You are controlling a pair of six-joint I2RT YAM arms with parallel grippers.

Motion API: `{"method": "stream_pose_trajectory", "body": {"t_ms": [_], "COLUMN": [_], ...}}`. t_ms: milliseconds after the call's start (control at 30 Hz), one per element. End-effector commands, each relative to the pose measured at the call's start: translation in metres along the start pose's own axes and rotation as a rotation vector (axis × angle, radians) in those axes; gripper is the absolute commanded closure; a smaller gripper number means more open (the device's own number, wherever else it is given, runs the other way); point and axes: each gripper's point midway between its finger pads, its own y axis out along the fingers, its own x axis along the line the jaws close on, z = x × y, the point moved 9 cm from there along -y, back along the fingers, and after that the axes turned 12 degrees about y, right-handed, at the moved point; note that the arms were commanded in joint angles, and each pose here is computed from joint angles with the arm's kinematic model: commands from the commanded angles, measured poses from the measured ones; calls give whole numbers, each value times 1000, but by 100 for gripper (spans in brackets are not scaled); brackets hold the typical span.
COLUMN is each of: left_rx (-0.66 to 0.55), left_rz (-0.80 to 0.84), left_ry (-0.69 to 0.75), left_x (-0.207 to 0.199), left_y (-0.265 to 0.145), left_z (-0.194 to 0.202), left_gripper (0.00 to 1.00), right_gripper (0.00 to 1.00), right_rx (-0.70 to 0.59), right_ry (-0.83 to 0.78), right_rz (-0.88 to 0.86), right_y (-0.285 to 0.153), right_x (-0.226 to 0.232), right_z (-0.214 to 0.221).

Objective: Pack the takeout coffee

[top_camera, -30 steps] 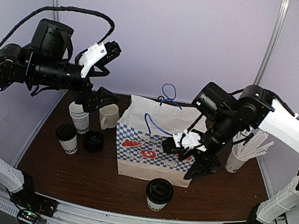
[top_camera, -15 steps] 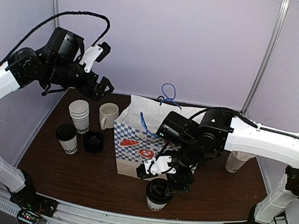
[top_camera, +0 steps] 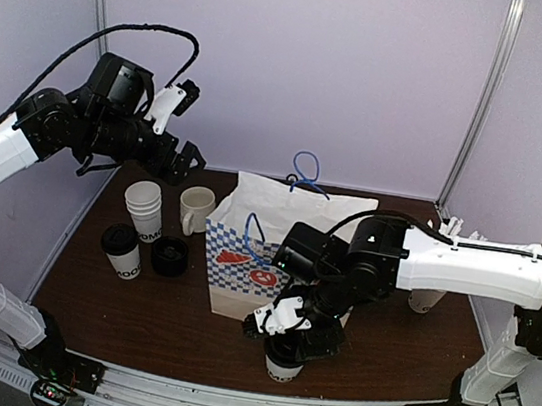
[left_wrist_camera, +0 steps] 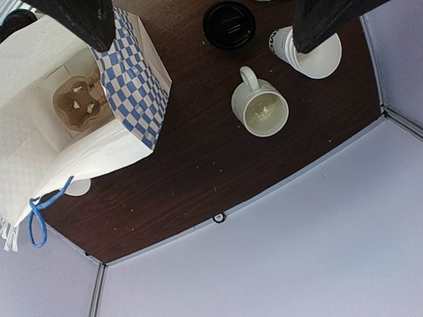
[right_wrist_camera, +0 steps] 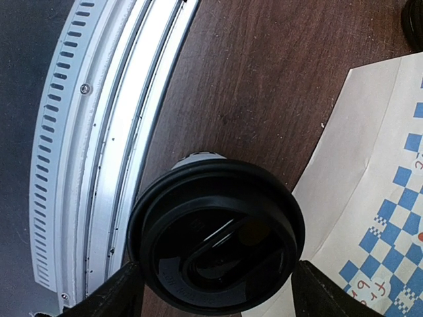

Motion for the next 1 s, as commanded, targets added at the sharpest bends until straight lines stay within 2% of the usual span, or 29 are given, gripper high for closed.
{"method": "stream_pose_trajectory", "body": {"t_ms": [0,600,967], "left_rx": [-40,-14,-10], "left_rz": [3,22,28], "left_ry": [-27,-23,-22], "left_x": [2,-2,-3], "left_y": [1,8,10], "left_z": [-4,2,3], "left_gripper": [2,2,2], "right_gripper": [21,20,16], "right_rx": [4,19,43], "right_ry": [-5,-35,-49], "right_rz": [25,-18,23], "right_y": [6,14,20], "right_x": [-1,9,8], "right_z": [-2,-5,-5]}}
